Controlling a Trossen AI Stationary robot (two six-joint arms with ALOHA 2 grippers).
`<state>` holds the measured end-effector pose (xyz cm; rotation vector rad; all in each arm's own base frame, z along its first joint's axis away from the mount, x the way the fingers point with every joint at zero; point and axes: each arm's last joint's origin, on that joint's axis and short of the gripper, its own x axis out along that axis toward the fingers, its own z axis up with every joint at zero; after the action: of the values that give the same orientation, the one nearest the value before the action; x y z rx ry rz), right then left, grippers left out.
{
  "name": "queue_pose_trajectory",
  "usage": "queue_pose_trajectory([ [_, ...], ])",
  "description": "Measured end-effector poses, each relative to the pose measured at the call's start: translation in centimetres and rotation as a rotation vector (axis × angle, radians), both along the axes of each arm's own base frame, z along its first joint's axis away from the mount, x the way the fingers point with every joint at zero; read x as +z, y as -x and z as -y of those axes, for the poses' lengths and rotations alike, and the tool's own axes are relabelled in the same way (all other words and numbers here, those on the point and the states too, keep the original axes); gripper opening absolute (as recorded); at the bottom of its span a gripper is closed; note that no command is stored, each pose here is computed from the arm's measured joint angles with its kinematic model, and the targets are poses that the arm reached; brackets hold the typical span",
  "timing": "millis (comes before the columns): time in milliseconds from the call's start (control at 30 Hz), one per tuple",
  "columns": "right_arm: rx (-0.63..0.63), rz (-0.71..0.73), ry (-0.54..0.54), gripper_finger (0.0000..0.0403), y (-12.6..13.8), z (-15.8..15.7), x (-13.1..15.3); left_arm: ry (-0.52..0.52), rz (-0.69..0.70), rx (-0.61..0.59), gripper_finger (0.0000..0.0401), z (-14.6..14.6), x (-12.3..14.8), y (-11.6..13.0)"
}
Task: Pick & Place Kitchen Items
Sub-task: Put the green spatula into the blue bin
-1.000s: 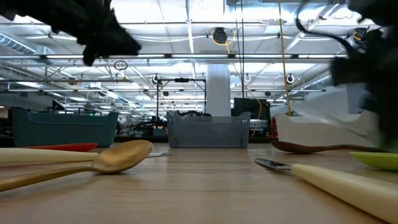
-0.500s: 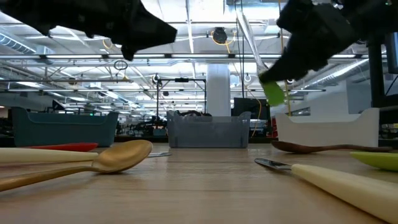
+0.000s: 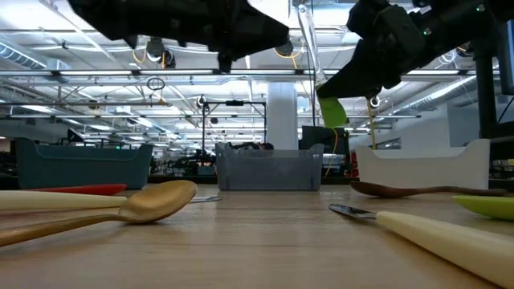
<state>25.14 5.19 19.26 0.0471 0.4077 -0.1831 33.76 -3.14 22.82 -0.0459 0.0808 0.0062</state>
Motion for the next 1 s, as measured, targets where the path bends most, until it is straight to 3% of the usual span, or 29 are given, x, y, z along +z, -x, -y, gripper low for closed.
queue_pose_trajectory([
  [300, -0.006, 0.009, 0.024, 0.0034, -0.1, 0.4, 0.1, 0.035, 0.006, -0.023, 0.0093, -1.5, 0.0, -3.3],
  [567, 0.003, 0.004, 0.043, 0.0035, -0.2, 0.4, 0.1, 0.053, -0.028, -0.041, 0.0093, -2.3, -0.3, -3.4],
  [1000, -0.041, 0.047, 0.035, 0.0036, -0.5, 1.6, 0.5, -0.042, 0.072, -0.054, 0.0093, -2.7, 0.6, -3.4],
])
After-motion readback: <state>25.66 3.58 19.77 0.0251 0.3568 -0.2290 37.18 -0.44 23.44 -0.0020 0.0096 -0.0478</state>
